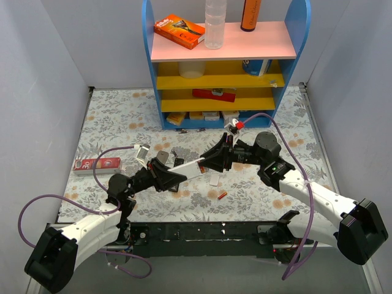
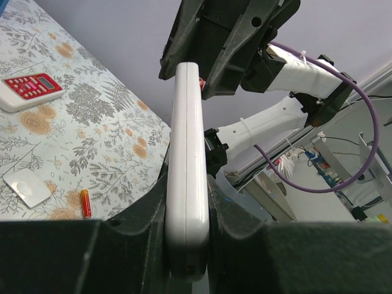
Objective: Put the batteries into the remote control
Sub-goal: Load the battery into the remote control.
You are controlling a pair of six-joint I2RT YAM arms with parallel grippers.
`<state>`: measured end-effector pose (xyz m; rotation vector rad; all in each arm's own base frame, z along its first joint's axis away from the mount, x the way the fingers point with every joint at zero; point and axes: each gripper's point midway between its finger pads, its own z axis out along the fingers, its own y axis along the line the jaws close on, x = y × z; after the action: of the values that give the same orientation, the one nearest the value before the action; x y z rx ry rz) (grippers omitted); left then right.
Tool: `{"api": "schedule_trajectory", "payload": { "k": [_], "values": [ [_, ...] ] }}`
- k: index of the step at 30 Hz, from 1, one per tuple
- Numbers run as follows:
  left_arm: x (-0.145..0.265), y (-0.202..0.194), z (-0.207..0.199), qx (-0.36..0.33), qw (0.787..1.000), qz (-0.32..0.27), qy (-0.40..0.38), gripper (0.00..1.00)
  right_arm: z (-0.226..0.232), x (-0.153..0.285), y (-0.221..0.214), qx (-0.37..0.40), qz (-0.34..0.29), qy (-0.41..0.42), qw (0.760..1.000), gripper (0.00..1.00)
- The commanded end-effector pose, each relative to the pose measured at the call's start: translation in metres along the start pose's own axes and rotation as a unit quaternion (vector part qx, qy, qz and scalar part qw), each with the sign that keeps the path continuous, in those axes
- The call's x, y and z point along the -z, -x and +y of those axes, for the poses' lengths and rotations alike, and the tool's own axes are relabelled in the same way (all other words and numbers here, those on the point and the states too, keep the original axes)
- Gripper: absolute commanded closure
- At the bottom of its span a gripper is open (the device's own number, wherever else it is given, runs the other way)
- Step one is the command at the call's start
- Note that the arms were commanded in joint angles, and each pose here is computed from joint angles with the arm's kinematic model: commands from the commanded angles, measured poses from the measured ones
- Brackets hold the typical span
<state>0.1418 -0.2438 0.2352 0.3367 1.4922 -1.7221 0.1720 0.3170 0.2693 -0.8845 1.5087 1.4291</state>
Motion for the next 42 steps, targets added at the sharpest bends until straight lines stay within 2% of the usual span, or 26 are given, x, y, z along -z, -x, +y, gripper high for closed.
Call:
{"api": "schedule_trajectory", "payload": {
  "k": [1,4,13,21,26,29,30,33,37,42],
  "values": [
    [-0.003,0.007,-0.014,-0.021,0.999,-0.004,-0.027,1.00,-0.002,0.000,0.001,0.002,-0.010,0.001,1.000,0.65],
    [-0.004,0.008,-0.015,-0.022,0.999,-0.004,-0.028,1.00,-0.007,0.001,-0.004,0.003,-0.004,-0.011,1.000,0.71],
    [-0.004,0.011,-0.018,-0.032,0.999,-0.007,-0.029,1.00,-0.017,0.005,-0.018,-0.006,0.013,-0.038,0.999,0.83],
    [-0.005,0.009,-0.011,-0.023,1.000,-0.004,-0.016,1.00,-0.021,0.008,-0.018,0.005,0.020,-0.056,0.998,0.81],
    [-0.004,0.009,-0.010,-0.018,1.000,-0.004,-0.011,1.00,-0.034,0.011,-0.017,0.016,0.033,-0.097,0.995,0.81],
    [-0.005,0.011,-0.001,-0.012,1.000,-0.008,0.011,1.00,-0.029,0.011,-0.013,0.019,0.029,-0.090,0.995,0.69],
    [-0.006,0.011,0.004,-0.008,1.000,-0.010,0.024,1.00,-0.027,0.012,-0.010,0.023,0.026,-0.089,0.995,0.59],
    [-0.007,0.010,0.034,0.014,0.995,-0.008,0.099,1.00,-0.027,0.019,-0.002,0.034,0.024,-0.110,0.993,0.43],
    [0.003,-0.002,0.083,0.052,0.974,0.011,0.220,1.00,-0.046,0.038,-0.003,0.046,0.048,-0.192,0.979,0.36],
    [0.008,-0.006,0.098,0.066,0.963,0.019,0.262,1.00,-0.065,0.068,-0.037,0.052,0.127,-0.265,0.954,0.35]
  ]
}}
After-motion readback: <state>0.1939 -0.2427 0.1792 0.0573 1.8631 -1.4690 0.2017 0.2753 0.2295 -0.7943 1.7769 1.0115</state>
